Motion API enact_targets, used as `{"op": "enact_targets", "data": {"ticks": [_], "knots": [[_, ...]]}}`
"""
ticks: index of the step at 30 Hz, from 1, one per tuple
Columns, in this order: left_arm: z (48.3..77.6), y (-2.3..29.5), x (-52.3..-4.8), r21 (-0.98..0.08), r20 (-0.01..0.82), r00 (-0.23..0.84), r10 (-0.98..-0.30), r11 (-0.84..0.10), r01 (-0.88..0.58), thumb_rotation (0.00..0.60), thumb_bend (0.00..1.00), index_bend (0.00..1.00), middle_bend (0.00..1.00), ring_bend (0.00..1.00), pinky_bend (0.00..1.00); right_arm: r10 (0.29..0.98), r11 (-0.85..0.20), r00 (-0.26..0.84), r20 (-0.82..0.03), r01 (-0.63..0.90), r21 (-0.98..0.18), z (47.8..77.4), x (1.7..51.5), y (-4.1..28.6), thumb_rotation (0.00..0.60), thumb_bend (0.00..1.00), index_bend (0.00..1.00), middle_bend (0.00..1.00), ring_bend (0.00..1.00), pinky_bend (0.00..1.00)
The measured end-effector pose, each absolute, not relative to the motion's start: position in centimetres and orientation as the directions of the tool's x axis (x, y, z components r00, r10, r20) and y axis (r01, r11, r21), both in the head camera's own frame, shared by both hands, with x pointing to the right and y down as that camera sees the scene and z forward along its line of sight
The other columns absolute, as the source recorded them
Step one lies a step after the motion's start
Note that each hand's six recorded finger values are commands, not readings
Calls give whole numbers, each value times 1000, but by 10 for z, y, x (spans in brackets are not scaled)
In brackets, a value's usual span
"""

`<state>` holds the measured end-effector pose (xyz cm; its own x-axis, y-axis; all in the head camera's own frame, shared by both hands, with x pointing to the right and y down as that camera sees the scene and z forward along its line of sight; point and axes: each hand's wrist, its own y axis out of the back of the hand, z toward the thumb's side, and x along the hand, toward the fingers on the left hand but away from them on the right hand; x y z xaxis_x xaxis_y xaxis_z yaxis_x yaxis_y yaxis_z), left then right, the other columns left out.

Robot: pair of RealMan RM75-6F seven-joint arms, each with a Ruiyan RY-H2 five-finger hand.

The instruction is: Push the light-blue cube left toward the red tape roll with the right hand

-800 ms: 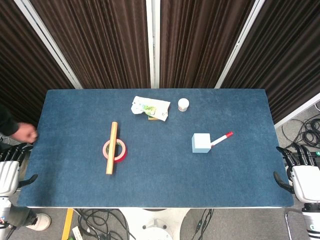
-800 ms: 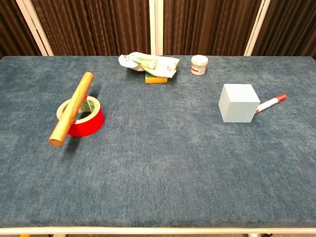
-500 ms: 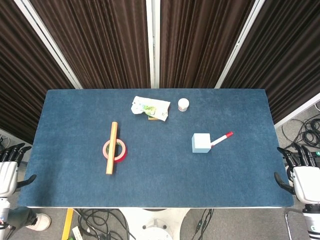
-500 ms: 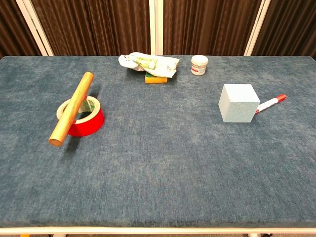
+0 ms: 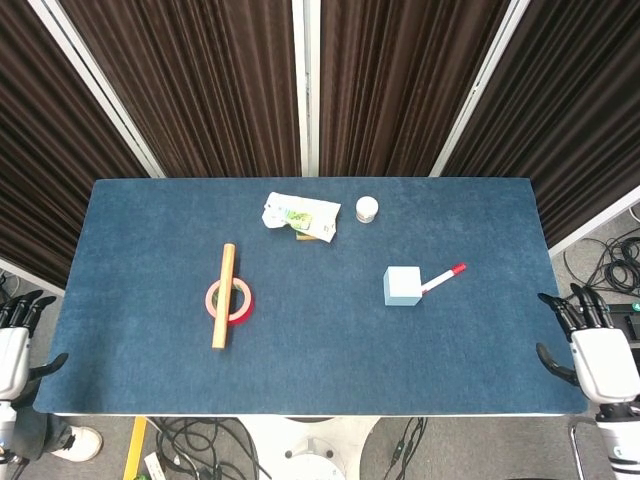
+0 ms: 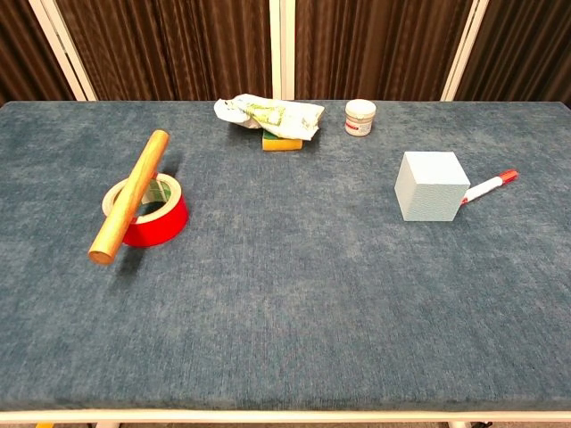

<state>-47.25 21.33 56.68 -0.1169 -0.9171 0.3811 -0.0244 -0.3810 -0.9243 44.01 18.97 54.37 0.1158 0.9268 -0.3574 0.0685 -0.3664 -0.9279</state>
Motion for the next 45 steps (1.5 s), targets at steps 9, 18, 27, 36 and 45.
{"op": "enact_targets", "data": {"ticks": [9, 18, 27, 36, 45], "knots": [[565, 215, -472, -925, 378, -120, -918, -379, -22, 600, 160, 257, 251, 159, 170, 856, -483, 209, -472, -3, -876, 591, 412, 142, 600, 238, 218, 302, 0, 30], [563, 218, -475, -923, 384, -135, -914, -386, -13, 600, 160, 256, 251, 159, 169, 768, -581, 224, -600, -152, -800, 673, 384, 90, 600, 176, 239, 304, 0, 31], [563, 219, -476, -920, 389, -146, -910, -391, -11, 600, 159, 257, 251, 159, 169, 742, -591, 197, -641, -261, -764, 728, 361, 67, 600, 189, 332, 309, 0, 34], [563, 221, -478, -919, 392, -155, -907, -394, -14, 600, 159, 256, 251, 159, 169, 735, -588, 179, -654, -310, -747, 758, 347, 65, 600, 191, 359, 360, 23, 44], [564, 224, -482, -916, 398, -166, -902, -401, -18, 600, 159, 257, 251, 159, 169, 741, -585, 148, -655, -337, -738, 772, 353, 67, 600, 192, 397, 399, 38, 49]]}}
